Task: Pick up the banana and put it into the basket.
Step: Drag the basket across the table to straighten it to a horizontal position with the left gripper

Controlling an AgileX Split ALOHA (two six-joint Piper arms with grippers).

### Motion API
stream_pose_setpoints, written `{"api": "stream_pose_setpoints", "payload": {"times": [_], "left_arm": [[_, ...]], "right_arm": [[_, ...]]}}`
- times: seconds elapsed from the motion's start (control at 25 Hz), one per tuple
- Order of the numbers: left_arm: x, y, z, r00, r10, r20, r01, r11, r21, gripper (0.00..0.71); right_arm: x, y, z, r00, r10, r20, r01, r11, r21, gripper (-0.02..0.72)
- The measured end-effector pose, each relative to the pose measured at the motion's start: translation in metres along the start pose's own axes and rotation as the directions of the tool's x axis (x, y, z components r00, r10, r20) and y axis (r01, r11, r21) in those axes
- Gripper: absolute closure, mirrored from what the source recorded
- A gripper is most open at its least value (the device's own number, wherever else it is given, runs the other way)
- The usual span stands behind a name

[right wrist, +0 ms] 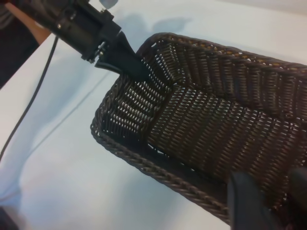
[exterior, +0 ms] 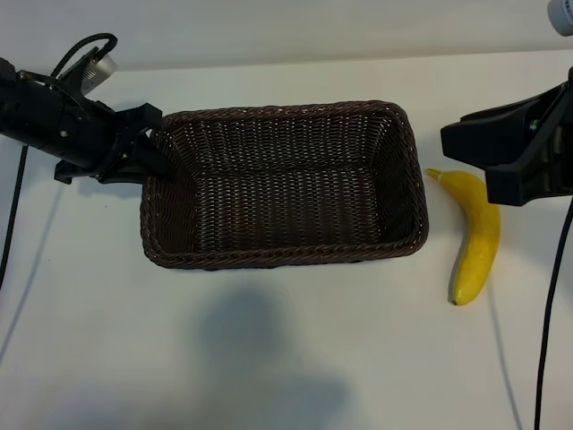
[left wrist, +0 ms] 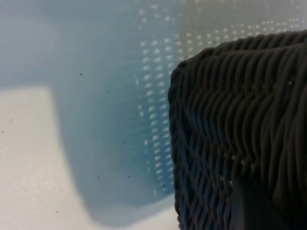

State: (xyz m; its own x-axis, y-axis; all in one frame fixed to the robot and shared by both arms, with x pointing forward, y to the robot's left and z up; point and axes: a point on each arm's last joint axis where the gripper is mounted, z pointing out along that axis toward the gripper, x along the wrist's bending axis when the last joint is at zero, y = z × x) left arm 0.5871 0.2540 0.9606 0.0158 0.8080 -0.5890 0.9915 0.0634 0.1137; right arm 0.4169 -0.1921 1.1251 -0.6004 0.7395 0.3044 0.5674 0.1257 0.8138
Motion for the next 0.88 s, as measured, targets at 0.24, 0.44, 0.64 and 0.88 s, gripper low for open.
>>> {"api": "stream_pose_setpoints", "payload": {"times": [0.24, 0.44, 0.64, 0.88], "left_arm": [[0.0, 0.0, 0.0, 1.0, -0.001, 0.001, 0.001, 1.0, 0.0, 0.536], [0.002, 0.0, 0.004, 1.0, -0.009, 0.001, 0.009, 1.0, 0.009, 0.536], [0.006, 0.001, 0.013, 1.0, -0.02, 0.001, 0.02, 0.999, 0.031, 0.536], [0.005, 0.001, 0.013, 1.0, -0.019, 0.001, 0.019, 0.999, 0.031, 0.536]], "right_arm": [[0.0, 0.0, 0.0, 1.0, 0.002, -0.002, -0.002, 1.0, -0.001, 0.456], [0.0, 0.0, 0.0, 1.0, 0.003, -0.002, -0.003, 1.0, -0.001, 0.456], [0.0, 0.0, 0.0, 1.0, 0.006, -0.004, -0.006, 1.0, -0.002, 0.456], [0.0, 0.0, 0.0, 1.0, 0.006, -0.004, -0.006, 1.0, -0.002, 0.456]]}}
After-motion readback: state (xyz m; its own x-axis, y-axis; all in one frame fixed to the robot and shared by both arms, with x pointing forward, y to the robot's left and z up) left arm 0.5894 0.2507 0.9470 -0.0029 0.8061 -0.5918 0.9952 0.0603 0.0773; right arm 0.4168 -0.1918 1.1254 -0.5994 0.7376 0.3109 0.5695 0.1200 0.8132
